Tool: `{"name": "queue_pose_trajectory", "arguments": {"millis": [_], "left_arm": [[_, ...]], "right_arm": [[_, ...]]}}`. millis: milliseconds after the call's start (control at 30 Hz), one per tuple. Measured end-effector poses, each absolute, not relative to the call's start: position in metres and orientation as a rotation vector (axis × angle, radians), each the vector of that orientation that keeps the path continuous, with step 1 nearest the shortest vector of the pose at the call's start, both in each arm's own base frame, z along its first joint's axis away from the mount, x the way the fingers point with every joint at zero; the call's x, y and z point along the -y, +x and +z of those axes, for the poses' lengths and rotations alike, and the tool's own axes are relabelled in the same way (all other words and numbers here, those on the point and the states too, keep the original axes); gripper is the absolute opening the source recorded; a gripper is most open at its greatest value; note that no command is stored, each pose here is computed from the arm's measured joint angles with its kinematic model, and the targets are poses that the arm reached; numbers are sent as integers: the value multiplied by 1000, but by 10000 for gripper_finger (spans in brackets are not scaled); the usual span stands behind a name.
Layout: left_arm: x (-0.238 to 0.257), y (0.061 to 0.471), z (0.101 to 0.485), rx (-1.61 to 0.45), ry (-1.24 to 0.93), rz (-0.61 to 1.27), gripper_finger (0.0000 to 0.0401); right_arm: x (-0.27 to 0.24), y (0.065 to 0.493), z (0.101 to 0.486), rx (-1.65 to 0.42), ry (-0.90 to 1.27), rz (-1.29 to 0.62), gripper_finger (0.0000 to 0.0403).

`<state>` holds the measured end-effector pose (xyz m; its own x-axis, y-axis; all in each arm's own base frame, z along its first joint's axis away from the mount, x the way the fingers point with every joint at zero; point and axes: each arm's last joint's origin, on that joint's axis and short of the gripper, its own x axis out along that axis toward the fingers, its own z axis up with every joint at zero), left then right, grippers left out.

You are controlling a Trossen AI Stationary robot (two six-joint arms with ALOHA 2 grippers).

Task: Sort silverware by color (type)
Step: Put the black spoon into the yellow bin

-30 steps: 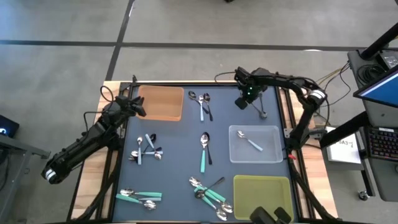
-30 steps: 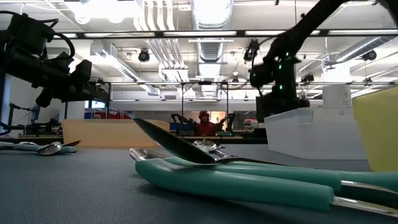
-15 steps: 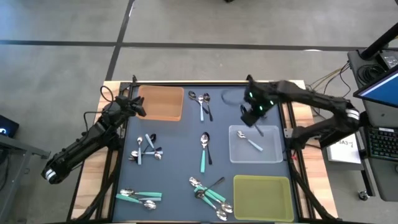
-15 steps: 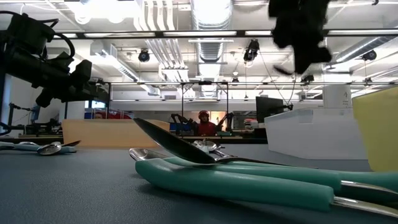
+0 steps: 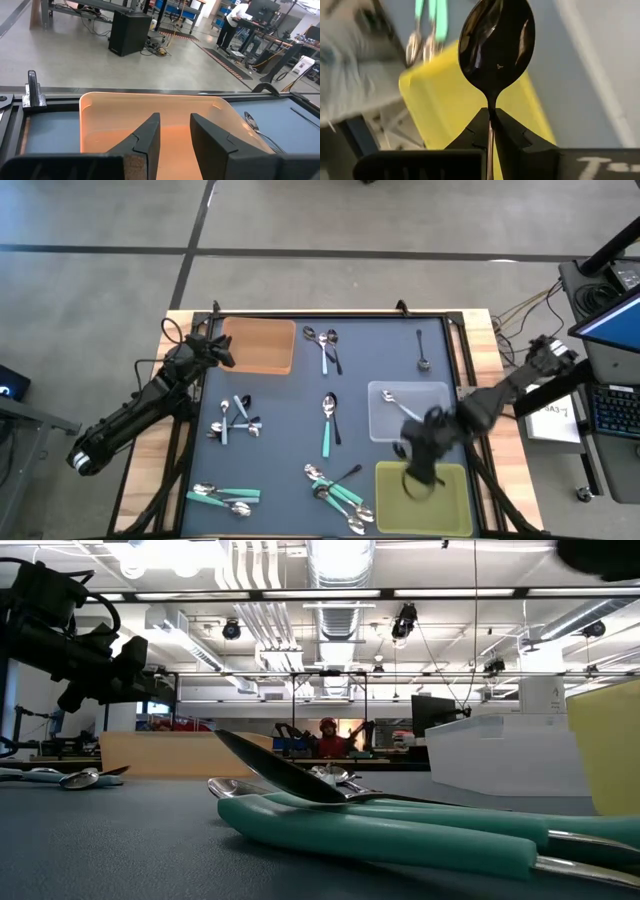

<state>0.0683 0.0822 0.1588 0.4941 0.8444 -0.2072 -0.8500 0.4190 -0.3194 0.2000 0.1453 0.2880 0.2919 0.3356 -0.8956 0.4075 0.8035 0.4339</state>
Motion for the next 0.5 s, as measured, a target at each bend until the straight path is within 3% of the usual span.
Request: {"name": "queue_pose_trajectory", "arguments": {"millis": [200, 500], "left_arm": [[-82, 68, 159, -15, -409, 1063, 89], [-82, 68, 159, -15, -409, 1063, 89]], "right_arm": [[-188, 198, 268, -1357, 616, 38, 9], [-198, 208, 246, -1447, 645, -34, 21]]}}
